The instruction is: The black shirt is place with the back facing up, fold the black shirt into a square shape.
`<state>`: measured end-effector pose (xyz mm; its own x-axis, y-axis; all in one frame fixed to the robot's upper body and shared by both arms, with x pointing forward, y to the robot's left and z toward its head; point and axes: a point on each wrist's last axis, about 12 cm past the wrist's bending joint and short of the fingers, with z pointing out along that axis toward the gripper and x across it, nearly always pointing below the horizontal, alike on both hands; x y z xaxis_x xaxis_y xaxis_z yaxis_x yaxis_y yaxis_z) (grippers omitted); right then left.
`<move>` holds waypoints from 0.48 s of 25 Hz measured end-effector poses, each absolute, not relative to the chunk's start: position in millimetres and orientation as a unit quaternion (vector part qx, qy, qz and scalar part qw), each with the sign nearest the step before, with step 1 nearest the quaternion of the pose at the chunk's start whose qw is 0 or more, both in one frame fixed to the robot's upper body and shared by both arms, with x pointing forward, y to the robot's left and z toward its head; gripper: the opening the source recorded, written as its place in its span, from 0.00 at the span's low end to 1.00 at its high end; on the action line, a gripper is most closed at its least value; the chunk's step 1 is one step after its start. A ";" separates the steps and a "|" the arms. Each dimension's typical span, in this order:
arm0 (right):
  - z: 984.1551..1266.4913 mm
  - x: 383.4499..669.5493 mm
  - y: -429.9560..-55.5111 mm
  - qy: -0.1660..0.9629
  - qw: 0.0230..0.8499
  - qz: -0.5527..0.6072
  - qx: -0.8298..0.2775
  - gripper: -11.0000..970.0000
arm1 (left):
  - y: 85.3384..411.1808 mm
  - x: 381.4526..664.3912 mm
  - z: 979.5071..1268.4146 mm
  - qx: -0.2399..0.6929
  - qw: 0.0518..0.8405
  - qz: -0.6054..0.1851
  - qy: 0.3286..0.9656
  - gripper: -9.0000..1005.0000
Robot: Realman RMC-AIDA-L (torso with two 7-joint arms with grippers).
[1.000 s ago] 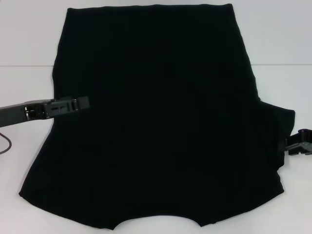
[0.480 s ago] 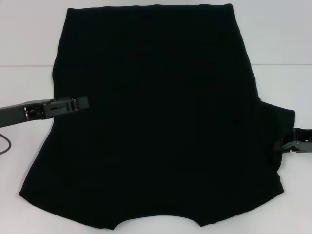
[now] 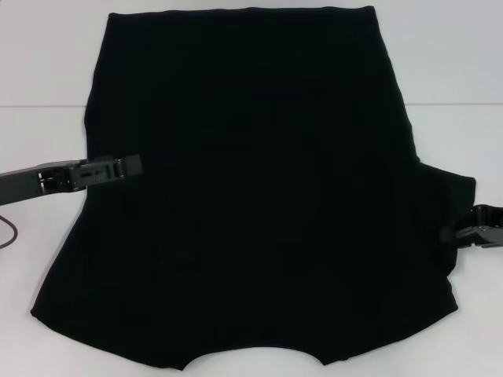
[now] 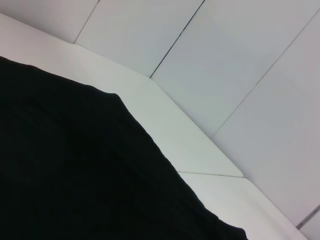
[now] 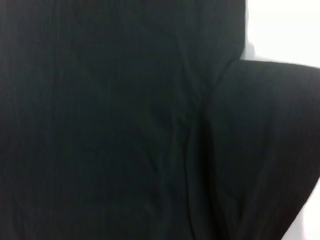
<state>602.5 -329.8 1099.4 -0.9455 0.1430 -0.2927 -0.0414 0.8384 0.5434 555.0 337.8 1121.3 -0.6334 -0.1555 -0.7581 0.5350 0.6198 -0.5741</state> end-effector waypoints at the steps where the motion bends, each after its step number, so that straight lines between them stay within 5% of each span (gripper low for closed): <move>1: 1099.5 602.7 -329.8 0.944 0.164 0.284 0.028 0.23 | 337.8 555.1 1121.4 0.119 0.412 -0.420 0.800 0.91; 9: 1096.5 605.2 -325.9 0.945 0.164 0.280 0.034 0.46 | 338.0 555.9 1122.3 0.116 0.416 -0.420 0.798 0.91; 12: 1095.3 605.0 -325.0 0.947 0.161 0.277 0.031 0.46 | 338.4 556.3 1122.2 0.115 0.417 -0.418 0.799 0.91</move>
<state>605.0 -325.0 1095.3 -0.9461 0.1486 -0.2879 -0.0300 0.8445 0.5347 556.3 338.4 1122.2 -0.6255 -0.1654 -0.7625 0.5325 0.6238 -0.5722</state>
